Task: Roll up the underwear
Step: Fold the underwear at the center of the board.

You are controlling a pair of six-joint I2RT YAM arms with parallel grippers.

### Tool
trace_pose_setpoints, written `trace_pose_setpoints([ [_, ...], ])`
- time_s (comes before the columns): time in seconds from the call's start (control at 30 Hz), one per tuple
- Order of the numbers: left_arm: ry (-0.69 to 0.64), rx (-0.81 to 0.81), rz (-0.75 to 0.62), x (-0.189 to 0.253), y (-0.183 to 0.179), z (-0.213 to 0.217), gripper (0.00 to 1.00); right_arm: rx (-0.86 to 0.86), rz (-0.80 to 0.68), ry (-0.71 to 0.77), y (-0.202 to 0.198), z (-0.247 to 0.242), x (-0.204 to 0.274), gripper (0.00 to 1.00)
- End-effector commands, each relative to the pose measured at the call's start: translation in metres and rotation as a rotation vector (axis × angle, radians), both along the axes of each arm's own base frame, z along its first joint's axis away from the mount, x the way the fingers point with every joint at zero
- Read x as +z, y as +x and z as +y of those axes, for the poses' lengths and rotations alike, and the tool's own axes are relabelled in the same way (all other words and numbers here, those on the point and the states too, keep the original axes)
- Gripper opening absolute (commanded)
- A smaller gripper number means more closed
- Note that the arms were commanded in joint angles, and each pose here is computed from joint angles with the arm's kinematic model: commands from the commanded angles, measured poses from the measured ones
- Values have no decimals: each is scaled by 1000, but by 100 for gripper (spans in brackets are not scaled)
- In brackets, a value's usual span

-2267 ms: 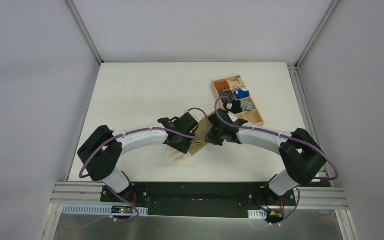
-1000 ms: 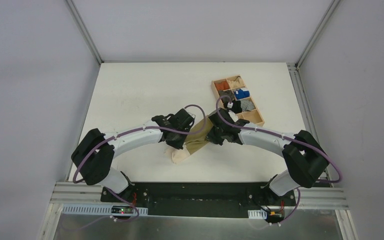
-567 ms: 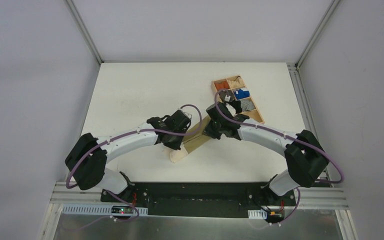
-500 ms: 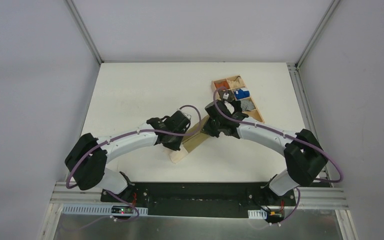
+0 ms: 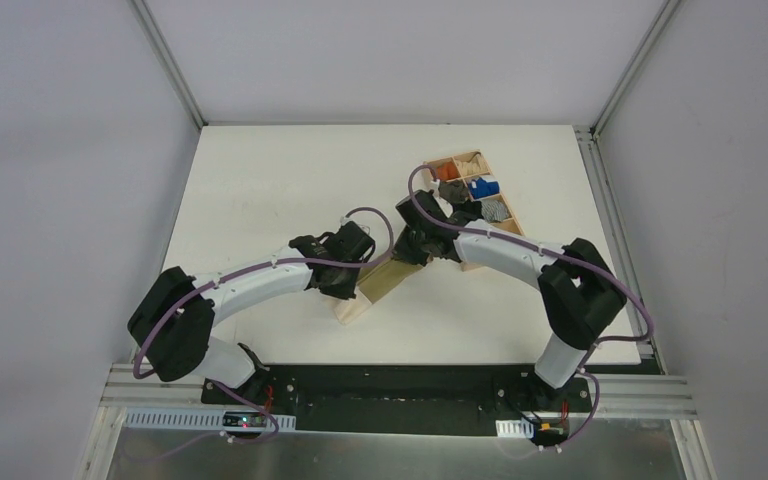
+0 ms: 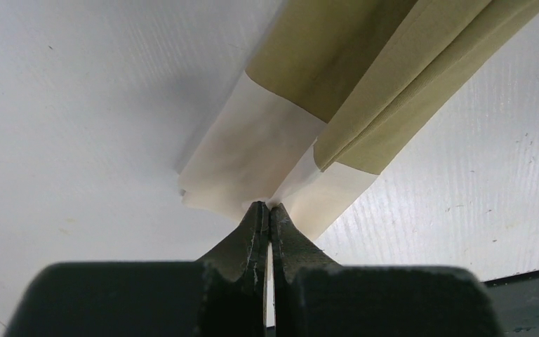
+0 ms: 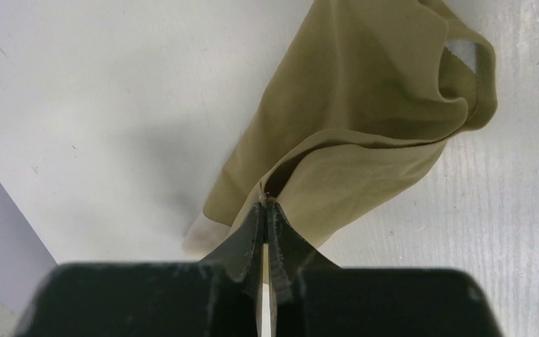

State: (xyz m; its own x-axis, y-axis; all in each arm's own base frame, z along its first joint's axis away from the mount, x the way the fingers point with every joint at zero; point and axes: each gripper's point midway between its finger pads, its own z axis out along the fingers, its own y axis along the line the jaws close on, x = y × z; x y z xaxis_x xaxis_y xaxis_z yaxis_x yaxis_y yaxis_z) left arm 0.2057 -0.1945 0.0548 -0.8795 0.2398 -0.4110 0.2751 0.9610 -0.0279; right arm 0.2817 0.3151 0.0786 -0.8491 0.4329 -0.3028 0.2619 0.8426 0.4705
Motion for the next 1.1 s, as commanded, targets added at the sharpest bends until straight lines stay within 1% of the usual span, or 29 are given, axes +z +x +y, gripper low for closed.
trace_pose_setpoints([
  [0.0,71,54,12,-4,-3,21,0,-8,-31,-20,18,-1,6,0],
  [0.37,93,65,15,-5,4,21,0,-12,6,-28,25,3,-13,0],
  [0.6,101,93,12,-6,7,26,0,-3,32,-22,31,14,-23,0],
  [0.63,102,96,8,-6,8,26,5,-2,34,-20,32,15,-23,0],
  [0.67,98,97,9,-5,9,26,9,-2,37,-16,33,16,-23,6],
  [0.7,90,97,7,-3,9,25,15,1,35,-9,34,19,-21,17],
  [0.77,83,103,1,3,11,26,23,8,26,4,36,21,-15,35],
  [0.83,73,118,-22,16,15,28,29,5,-6,23,39,21,-3,49],
  [0.87,68,130,-36,22,18,30,31,-2,-20,32,42,19,4,54],
  [0.93,59,161,-61,35,22,35,38,-12,-51,46,45,14,19,59],
  [1.0,41,189,-88,49,26,39,45,-21,-79,50,44,4,33,59],
  [1.07,12,215,-107,61,26,41,49,-38,-106,34,40,-11,42,59],
])
